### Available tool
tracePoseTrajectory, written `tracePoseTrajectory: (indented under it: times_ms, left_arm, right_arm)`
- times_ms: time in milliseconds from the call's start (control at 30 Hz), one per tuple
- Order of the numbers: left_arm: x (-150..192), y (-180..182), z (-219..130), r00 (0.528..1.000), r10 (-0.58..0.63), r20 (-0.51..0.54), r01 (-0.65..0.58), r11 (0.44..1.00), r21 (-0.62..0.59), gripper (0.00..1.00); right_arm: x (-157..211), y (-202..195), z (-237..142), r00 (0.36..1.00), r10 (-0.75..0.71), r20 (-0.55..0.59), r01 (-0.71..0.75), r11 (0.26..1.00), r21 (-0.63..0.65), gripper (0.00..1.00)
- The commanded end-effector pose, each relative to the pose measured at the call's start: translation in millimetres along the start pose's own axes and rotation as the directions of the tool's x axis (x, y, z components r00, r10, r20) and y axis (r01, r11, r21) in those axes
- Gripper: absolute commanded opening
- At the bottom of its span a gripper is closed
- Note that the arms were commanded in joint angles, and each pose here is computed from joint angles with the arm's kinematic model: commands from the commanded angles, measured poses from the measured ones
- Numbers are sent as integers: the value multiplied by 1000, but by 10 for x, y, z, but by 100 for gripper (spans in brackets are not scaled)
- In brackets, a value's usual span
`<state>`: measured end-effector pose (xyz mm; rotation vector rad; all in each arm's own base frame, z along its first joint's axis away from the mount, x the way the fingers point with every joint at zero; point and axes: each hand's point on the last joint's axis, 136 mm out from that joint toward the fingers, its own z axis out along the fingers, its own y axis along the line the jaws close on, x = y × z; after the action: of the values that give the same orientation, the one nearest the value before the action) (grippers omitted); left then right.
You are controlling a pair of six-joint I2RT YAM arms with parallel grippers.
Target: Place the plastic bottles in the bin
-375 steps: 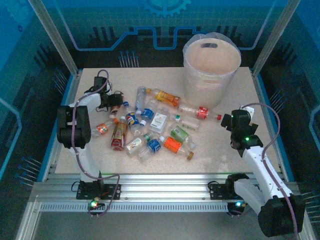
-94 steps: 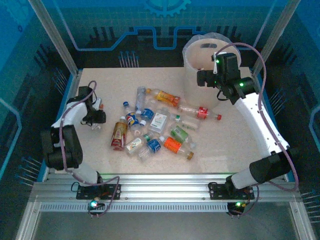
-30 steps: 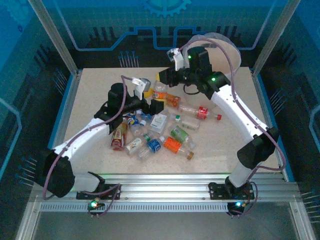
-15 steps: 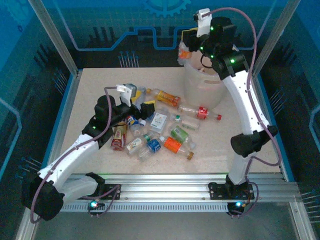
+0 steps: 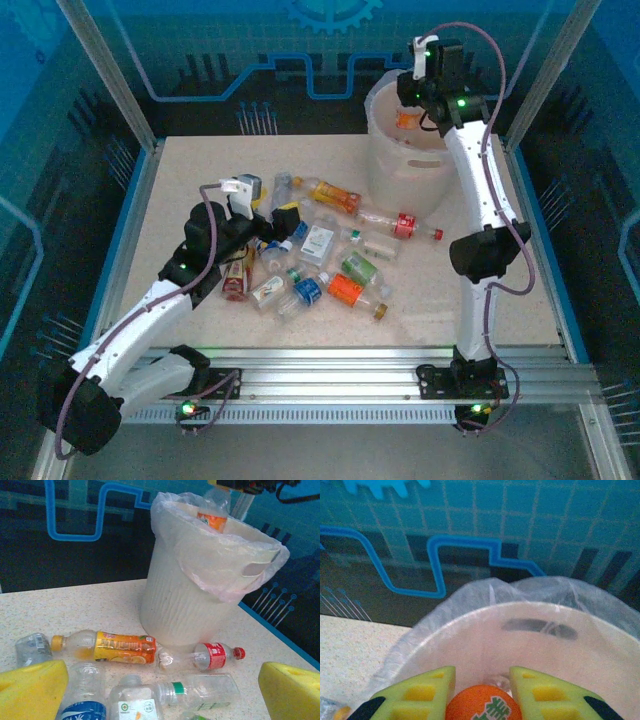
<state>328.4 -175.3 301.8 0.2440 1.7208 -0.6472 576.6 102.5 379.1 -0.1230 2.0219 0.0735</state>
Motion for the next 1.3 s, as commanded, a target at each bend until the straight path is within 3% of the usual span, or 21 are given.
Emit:
tracePoseTrajectory:
  times_ms: [0, 567, 1133, 1267]
  left_arm:
    - [28, 96, -35, 1000, -16, 8, 16, 998, -53, 99]
    - [154, 313, -48, 998, -55, -28, 50, 984, -172, 99]
    - [270, 505, -99, 994, -78, -76, 53, 957, -284, 99]
    - [258, 504, -106, 994, -75, -78, 49, 957, -286, 99]
  right_arm:
    - [258, -77, 142, 996, 4, -89, -8, 999, -36, 0]
    - [1147, -42, 634, 938, 10, -347, -78, 980, -181, 12]
    - [1174, -18, 601, 933, -7, -360, -57, 984, -167, 68]
    - [1100, -26, 561, 939, -21, -343, -30, 989, -144, 76]
